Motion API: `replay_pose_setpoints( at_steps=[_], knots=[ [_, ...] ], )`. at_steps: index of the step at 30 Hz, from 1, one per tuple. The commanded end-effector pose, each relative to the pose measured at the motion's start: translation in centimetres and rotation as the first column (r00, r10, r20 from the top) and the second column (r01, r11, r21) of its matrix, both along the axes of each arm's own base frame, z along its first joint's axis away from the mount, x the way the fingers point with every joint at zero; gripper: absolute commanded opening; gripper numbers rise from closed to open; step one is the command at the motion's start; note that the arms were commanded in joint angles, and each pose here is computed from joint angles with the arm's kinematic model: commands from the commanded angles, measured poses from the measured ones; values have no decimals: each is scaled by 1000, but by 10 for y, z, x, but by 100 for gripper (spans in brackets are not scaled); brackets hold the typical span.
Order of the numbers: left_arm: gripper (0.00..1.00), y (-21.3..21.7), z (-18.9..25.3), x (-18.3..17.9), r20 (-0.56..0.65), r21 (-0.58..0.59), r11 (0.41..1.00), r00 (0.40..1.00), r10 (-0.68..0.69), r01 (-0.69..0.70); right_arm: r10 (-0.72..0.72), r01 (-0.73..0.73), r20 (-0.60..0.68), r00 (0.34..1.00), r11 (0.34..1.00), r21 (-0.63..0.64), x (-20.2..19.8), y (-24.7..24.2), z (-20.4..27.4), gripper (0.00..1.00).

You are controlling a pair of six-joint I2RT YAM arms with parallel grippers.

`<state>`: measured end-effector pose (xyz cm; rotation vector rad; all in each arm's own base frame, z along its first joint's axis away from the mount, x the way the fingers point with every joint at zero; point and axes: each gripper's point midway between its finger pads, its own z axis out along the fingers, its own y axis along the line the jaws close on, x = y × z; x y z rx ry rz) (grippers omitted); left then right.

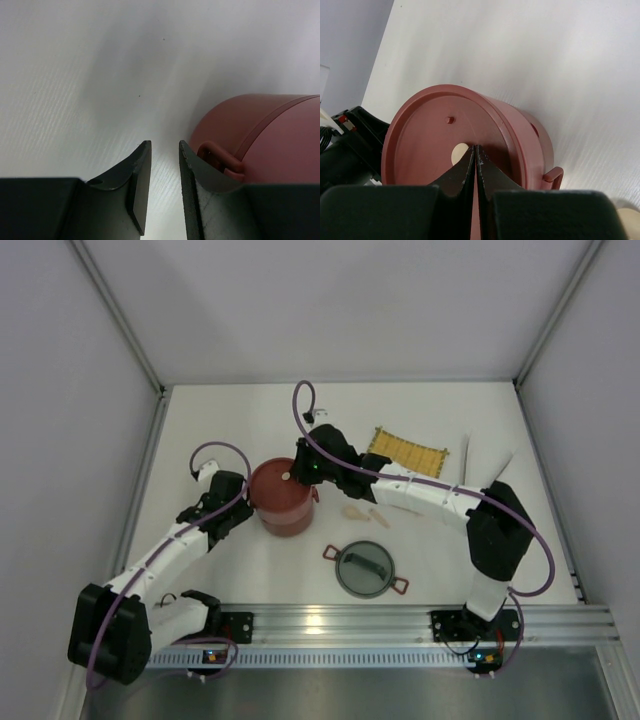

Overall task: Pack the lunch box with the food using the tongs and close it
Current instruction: Close the fastener on the packing box.

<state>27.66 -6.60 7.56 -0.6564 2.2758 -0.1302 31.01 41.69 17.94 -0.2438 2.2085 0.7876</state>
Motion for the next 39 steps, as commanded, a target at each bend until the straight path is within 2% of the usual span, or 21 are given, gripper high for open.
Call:
replay_pose_setpoints(
  at_steps=[1, 11, 22, 30, 39],
  knots=[
    [34, -13, 15, 14, 77, -56, 998, 997, -22, 26, -22, -15, -142, 990, 966, -257, -20, -33, -82, 2],
    [41, 14, 35, 9, 82, 19, 994, 991, 102, -104, -26, -11, -141, 990, 967, -255, -19, -34, -81, 2],
    [47, 32, 79, 12, 180, 41, 980, 967, 182, -193, -27, -9, -137, 990, 967, -255, -18, -34, -78, 2],
    [48, 31, 116, 20, 248, 22, 983, 953, 173, -184, -45, 11, -124, 991, 965, -262, -16, -38, -74, 2],
    [49, 19, 143, 27, 302, 1, 994, 948, 103, -109, -75, 44, -100, 992, 958, -284, -13, -48, -65, 3]
  ],
)
